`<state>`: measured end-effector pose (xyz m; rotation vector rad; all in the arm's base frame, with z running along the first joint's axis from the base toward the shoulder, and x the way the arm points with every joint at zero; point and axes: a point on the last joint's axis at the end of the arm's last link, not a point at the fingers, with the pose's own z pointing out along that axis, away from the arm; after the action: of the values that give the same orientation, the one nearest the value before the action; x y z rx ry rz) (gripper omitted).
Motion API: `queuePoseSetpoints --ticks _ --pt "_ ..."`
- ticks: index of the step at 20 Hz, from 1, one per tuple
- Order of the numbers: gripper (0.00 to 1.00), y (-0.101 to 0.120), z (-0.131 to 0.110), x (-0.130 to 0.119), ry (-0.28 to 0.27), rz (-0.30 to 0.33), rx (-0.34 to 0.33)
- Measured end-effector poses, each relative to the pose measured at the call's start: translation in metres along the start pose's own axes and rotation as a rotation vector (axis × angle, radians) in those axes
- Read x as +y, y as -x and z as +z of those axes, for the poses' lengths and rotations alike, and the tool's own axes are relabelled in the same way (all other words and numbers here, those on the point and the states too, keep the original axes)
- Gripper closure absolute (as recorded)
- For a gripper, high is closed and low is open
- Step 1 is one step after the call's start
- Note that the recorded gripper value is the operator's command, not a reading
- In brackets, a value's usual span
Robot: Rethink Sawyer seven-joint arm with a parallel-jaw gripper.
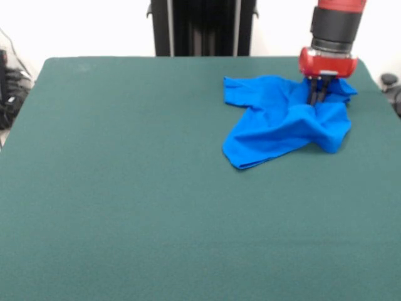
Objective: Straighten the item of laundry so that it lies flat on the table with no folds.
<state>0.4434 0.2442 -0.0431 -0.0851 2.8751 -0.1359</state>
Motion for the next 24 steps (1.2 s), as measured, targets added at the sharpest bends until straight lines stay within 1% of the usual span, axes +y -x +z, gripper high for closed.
queuePoseSetpoints --ticks 15,16,24 --pt "1.00 0.0000 0.0000 0.0001 0.000 0.000 0.000" --pt "0.00 0.0002 0.0000 -0.0003 -0.001 0.001 -0.001" --pt "0.00 0.0026 0.0016 -0.0063 -0.017 0.003 -0.018"
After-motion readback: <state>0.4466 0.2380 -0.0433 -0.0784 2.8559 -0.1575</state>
